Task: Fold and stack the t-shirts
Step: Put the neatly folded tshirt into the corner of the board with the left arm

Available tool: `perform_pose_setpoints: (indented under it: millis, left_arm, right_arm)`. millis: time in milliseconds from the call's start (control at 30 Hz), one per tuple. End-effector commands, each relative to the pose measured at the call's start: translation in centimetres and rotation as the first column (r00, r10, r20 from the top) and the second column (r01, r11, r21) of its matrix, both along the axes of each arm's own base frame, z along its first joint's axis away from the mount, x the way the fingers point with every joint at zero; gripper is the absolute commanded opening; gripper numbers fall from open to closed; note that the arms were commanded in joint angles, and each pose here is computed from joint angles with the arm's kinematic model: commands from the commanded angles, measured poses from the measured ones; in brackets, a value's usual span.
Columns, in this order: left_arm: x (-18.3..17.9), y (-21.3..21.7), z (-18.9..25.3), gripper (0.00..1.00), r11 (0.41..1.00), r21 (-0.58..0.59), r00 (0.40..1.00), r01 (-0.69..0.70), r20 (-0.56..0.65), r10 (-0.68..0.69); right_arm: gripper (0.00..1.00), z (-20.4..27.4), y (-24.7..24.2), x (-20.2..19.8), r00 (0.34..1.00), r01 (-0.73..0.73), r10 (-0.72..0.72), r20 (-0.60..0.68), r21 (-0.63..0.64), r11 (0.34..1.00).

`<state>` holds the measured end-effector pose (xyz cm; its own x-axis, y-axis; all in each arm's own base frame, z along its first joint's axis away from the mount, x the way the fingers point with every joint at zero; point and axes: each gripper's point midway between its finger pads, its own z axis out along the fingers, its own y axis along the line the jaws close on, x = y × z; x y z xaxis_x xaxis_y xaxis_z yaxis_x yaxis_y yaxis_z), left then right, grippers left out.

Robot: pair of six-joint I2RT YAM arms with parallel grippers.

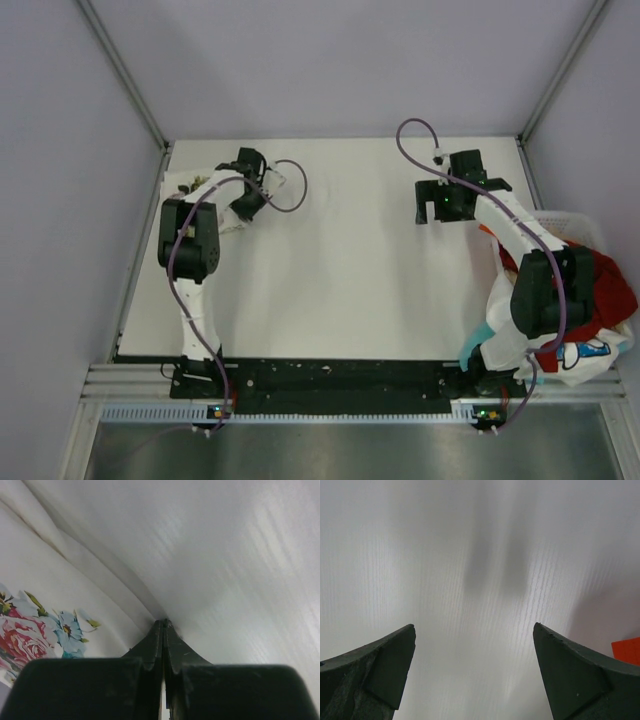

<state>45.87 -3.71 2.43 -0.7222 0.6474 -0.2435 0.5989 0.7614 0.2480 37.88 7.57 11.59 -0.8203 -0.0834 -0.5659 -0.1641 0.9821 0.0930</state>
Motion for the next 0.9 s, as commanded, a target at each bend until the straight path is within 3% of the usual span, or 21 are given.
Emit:
perform_pose_setpoints:
  millis: [0, 267, 433, 767, 867]
  left_arm:
    - [-3.0, 3.4, -0.7, 0.00, 0.998, 0.044, 0.997, -0.049, -0.063, 0.052]
    - [-5.3, 6.6, -0.8, 0.00, 0.994, 0.061, 0.992, -0.086, -0.086, 0.091]
    - [-5.8, 3.5, 0.1, 0.00, 0.996, -0.083, 0.996, -0.023, -0.091, 0.015]
    - [-6.0, -5.2, 7.2, 0.27, 0.914, -0.358, 0.981, 0.192, 0.098, -0.168]
    - [-3.4, -4.4, 9.0, 0.36, 0.932, -0.319, 0.965, 0.173, 0.242, -0.096]
  right_arm:
    - [0.99, 2.3, 0.1, 0.4, 0.997, -0.012, 0.012, 0.078, -0.007, 1.000]
    - [0.99, 2.0, 0.1, 0.4, 0.997, -0.012, 0.013, 0.071, -0.012, 1.000]
    - [0.99, 2.0, 0.0, 0.4, 0.997, -0.011, 0.012, 0.072, -0.014, 1.000]
    - [0.99, 3.6, 0.1, 0.5, 0.989, -0.008, 0.008, 0.149, 0.000, 1.000]
    - [0.99, 3.8, 0.2, 0.4, 0.985, -0.013, 0.011, 0.172, 0.011, 1.000]
